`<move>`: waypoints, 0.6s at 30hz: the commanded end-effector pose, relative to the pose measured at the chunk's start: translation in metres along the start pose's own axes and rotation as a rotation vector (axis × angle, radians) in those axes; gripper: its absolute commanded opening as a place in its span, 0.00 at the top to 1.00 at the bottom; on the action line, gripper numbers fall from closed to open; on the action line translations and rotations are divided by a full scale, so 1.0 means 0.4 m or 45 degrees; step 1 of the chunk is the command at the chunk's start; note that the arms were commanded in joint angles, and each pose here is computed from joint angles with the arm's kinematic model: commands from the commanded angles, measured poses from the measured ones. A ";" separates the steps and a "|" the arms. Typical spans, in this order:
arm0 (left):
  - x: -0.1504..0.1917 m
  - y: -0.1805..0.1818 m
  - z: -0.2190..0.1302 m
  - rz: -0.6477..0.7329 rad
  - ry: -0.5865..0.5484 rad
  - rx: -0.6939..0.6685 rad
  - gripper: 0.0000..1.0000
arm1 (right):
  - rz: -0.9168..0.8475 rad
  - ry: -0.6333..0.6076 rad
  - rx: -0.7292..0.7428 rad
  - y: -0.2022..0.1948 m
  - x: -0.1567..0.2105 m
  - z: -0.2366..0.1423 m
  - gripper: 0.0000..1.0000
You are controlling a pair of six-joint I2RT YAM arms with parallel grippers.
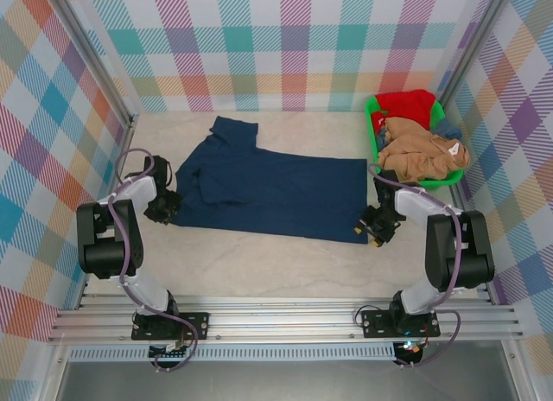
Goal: Fold and stack the t-shirts
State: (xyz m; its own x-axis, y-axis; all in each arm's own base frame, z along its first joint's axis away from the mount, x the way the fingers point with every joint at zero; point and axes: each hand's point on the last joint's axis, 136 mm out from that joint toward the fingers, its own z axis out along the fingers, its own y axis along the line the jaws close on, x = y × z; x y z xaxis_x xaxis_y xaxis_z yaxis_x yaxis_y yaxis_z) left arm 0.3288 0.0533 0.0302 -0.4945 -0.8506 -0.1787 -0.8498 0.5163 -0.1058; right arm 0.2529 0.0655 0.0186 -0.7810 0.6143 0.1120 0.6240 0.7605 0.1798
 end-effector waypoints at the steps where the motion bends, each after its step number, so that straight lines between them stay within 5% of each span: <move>1: -0.002 0.023 0.014 -0.012 -0.002 -0.074 0.78 | 0.052 0.043 -0.037 0.012 0.005 0.021 0.56; 11: -0.012 0.052 0.012 -0.047 -0.044 -0.135 1.00 | 0.000 0.013 -0.007 0.015 -0.014 0.017 0.81; 18: 0.005 0.121 -0.029 -0.059 -0.052 -0.267 1.00 | -0.068 0.004 0.089 -0.006 -0.007 -0.002 1.00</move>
State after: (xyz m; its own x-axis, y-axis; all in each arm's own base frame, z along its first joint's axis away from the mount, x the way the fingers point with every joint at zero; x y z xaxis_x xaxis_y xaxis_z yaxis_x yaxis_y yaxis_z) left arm 0.3119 0.0667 0.0244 -0.4631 -0.8625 -0.2042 -0.8809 0.4733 -0.0013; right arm 0.2595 0.0680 0.0178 -0.7987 0.5921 0.1071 0.6013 0.7789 0.1781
